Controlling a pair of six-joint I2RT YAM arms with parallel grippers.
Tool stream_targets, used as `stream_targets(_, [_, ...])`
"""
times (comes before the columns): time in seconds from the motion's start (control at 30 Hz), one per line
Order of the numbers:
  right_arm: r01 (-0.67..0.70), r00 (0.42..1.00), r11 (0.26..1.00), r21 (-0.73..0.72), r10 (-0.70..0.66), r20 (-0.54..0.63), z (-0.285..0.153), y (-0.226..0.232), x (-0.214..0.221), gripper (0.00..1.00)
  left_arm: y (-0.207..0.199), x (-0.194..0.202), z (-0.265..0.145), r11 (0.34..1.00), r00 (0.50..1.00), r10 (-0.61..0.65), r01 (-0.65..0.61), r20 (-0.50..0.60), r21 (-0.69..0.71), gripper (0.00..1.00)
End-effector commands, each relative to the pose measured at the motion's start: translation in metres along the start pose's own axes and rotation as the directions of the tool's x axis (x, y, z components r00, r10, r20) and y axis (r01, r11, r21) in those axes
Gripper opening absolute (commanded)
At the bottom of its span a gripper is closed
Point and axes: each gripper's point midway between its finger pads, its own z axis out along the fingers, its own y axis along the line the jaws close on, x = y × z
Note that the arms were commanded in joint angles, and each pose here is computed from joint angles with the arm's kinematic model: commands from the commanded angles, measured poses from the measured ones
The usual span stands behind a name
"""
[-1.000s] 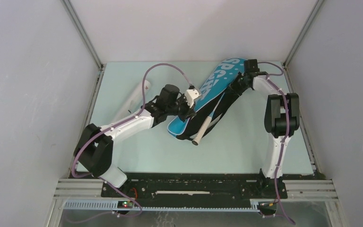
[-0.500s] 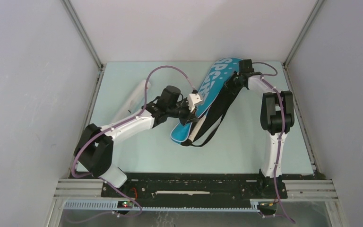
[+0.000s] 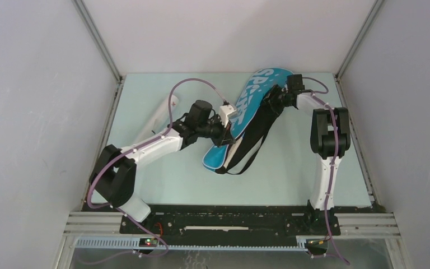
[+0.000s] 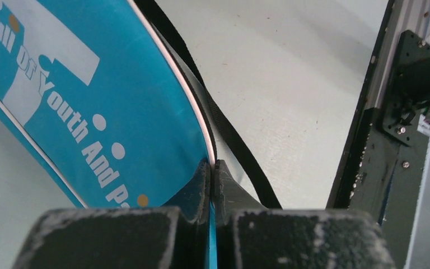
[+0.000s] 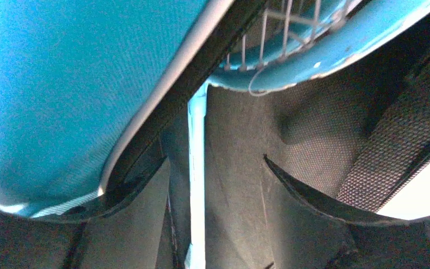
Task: Pack up the badminton gear
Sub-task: Place the racket in the racket bag.
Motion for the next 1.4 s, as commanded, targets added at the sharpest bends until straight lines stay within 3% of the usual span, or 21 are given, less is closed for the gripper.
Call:
stream_targets(0.0, [0.111,0.992,0.987,-0.116,-0.117,-0.049,-0.026,0.037,0.022,0.7,0.013,-0.052,-0.005,0.999,0.989,-0.024,0.03,0.147,-0.033,0.0])
stream_targets(0.3, [0.135,0.961,0.969,-0.208,-0.179,-0.211,-0.056,0.028,0.095,0.67,0.026,-0.061,-0.008,0.994,0.983,-0.076,0.089,0.169,-0.068,0.0])
stream_targets(0.7, [0.12,0.886,0.956,-0.269,-0.225,-0.406,-0.038,0.031,0.183,0.6,0.025,-0.068,-0.012,0.994,0.98,-0.078,0.092,0.184,-0.067,0.0])
stream_targets(0.87, [0.089,0.884,0.952,-0.291,-0.21,-0.418,-0.036,0.04,0.192,0.47,0.024,-0.066,-0.012,0.994,0.98,-0.076,0.089,0.182,-0.067,0.0])
stream_targets(0.97, [0.068,0.891,0.951,-0.302,-0.194,-0.41,-0.034,0.045,0.189,0.32,0.022,-0.06,-0.012,0.995,0.982,-0.075,0.086,0.172,-0.059,0.0])
stream_targets(1.03, [0.051,0.896,0.949,-0.312,-0.182,-0.405,-0.033,0.049,0.186,0.16,0.02,-0.062,-0.011,0.997,0.982,-0.049,0.059,0.185,-0.045,0.0])
stream_targets(1.13, [0.049,0.91,0.949,-0.312,-0.171,-0.377,-0.032,0.052,0.179,0.02,0.015,-0.053,-0.008,0.999,0.986,-0.022,0.028,0.166,-0.03,0.0])
stream_targets(1.37, [-0.002,0.924,0.946,-0.325,-0.123,-0.363,-0.027,0.062,0.172,0.0,0.007,-0.041,0.001,1.0,0.99,-0.013,0.014,0.138,-0.008,0.0])
